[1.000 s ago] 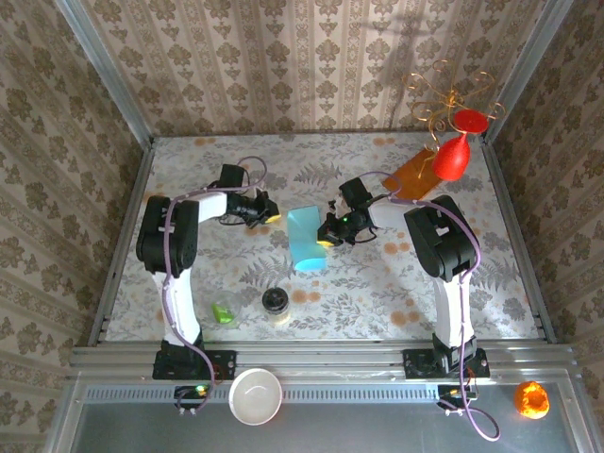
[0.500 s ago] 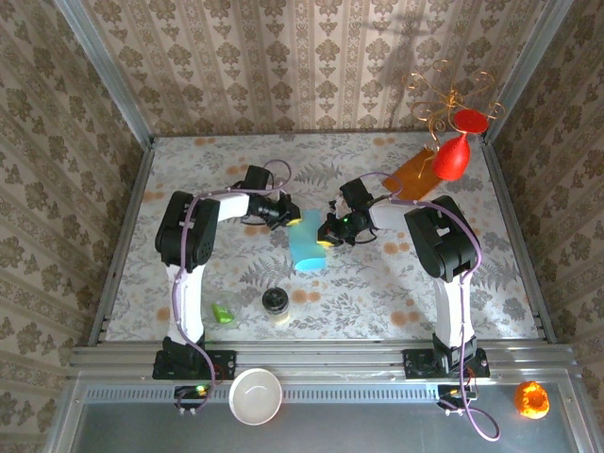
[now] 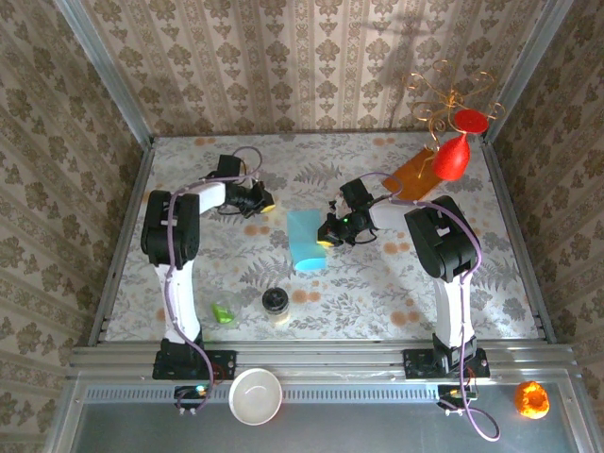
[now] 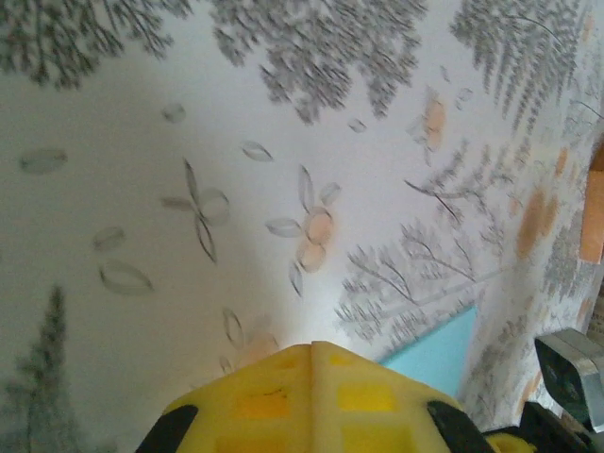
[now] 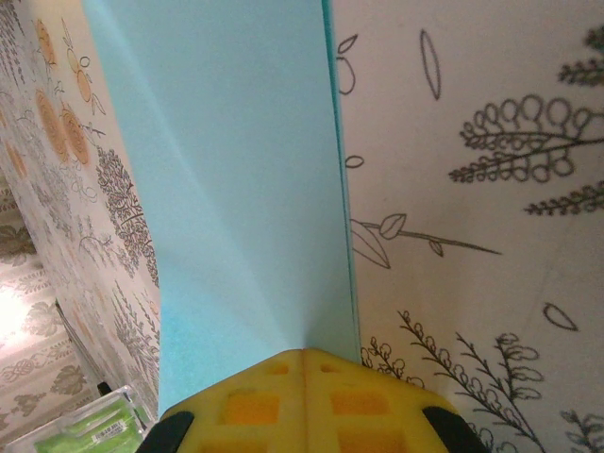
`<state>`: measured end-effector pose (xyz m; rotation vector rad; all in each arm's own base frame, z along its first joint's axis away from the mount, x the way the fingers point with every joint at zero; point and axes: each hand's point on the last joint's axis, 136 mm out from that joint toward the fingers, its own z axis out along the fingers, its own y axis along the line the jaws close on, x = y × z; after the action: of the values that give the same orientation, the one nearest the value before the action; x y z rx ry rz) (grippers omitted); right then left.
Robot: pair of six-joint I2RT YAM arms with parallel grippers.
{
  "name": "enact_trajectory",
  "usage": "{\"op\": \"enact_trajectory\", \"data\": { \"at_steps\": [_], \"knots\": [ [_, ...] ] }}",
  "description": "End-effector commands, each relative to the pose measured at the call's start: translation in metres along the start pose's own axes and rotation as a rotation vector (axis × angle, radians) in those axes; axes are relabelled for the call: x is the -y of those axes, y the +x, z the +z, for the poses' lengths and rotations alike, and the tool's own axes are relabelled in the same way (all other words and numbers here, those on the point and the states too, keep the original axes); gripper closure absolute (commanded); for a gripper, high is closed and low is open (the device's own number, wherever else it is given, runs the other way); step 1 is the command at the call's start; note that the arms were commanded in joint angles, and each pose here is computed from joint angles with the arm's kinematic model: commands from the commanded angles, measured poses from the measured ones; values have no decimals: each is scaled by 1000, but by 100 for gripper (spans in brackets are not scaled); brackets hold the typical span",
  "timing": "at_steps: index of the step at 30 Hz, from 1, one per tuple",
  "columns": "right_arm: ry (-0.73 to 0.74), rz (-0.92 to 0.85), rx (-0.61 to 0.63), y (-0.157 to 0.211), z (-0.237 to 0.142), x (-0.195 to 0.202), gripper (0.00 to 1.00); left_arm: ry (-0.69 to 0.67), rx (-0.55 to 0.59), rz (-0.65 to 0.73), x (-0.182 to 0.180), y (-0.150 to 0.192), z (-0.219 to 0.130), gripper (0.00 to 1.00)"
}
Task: Fold a paper plane with a square sheet of paper (pick it up from the middle)
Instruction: First fold the square sheet of paper in half at the center of the table.
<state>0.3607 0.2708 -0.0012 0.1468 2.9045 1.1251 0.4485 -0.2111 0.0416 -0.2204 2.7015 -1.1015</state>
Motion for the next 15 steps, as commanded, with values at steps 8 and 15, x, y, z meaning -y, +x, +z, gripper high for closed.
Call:
{"op": "enact_trajectory", "data": {
  "at_steps": [8,15],
  "knots": [
    [615,278,-196,96,10,175,97,40,-53,68,66,93,0,99],
    [616,282,-196,97,10,176,97,49,-243,95,70,152,26,99]
  ]
}}
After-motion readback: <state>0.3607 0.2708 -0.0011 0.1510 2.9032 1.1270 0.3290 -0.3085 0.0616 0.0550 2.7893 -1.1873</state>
